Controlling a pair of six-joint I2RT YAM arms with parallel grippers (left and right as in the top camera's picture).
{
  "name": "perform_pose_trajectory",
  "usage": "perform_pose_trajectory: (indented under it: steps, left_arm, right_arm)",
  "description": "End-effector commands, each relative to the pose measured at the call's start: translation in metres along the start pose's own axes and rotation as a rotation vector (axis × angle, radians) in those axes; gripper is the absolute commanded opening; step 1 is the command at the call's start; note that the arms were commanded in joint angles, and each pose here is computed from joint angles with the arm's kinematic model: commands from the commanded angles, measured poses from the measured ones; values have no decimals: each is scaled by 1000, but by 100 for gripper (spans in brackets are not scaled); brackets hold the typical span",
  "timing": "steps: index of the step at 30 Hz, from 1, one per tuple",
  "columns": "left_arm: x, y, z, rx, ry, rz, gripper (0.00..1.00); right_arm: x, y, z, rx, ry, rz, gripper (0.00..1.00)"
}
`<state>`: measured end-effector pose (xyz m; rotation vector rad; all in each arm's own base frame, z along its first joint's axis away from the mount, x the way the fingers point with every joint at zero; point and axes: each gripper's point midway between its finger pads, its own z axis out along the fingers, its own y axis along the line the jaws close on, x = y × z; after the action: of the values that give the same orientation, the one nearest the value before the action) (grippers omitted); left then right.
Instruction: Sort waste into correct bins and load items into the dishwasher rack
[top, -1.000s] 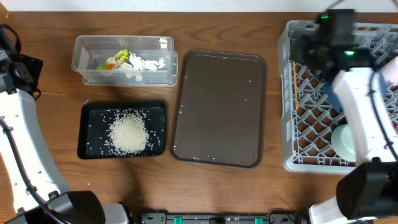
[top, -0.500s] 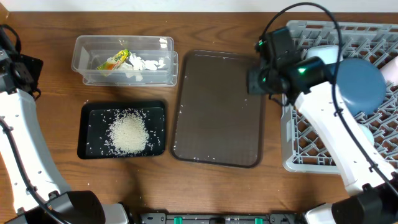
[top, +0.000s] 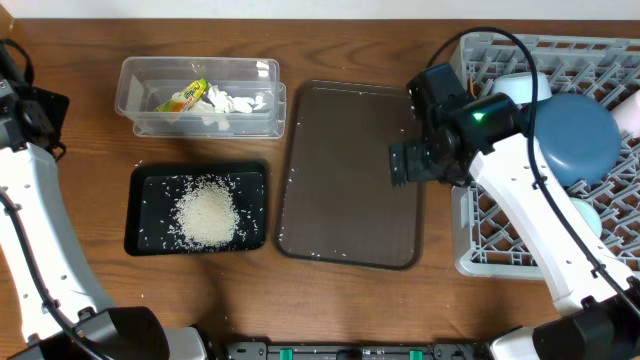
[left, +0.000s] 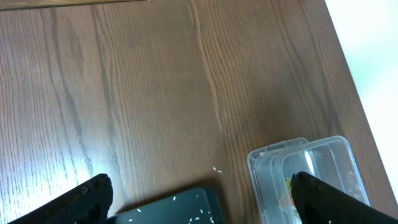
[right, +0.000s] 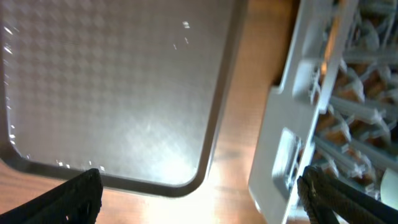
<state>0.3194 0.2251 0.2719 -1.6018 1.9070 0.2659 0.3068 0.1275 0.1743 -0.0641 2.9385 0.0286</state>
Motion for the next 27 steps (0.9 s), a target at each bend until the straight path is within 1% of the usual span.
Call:
perform_pose_trajectory:
  steps: [1,7,10,13,16,19,22,27]
  left_arm:
    - [0,2,1,-7,-3,-1,93]
    - [0,2,1,-8,-2,-2,93]
    - [0,2,1,-8,-2,-2,93]
    - [0,2,1,-8,-2,-1,93]
    - [0,2,1,-8,-2,-1,93]
    - [0,2,1,-8,-2,-1,93]
    - [0,2,1,-8,-2,-2,93]
    - [0,2,1,-8,-2,-1,93]
  right_arm:
    - [0,-6,-4,4,-8,89,99]
    - [-11,-22,-10,-2,-49,144,99]
    - [-14,-33,-16,-10,-65,142,99]
    - [-20,-46,-29,-17,-122,157,99]
    - [-39,-53,-51,-43,-269,118,99]
    - [-49,-57,-66,-60,-415,72,99]
    - [-42,-65,-66,-77,-508,84,99]
    - [-23,-74,-52,-159,-681,104,99]
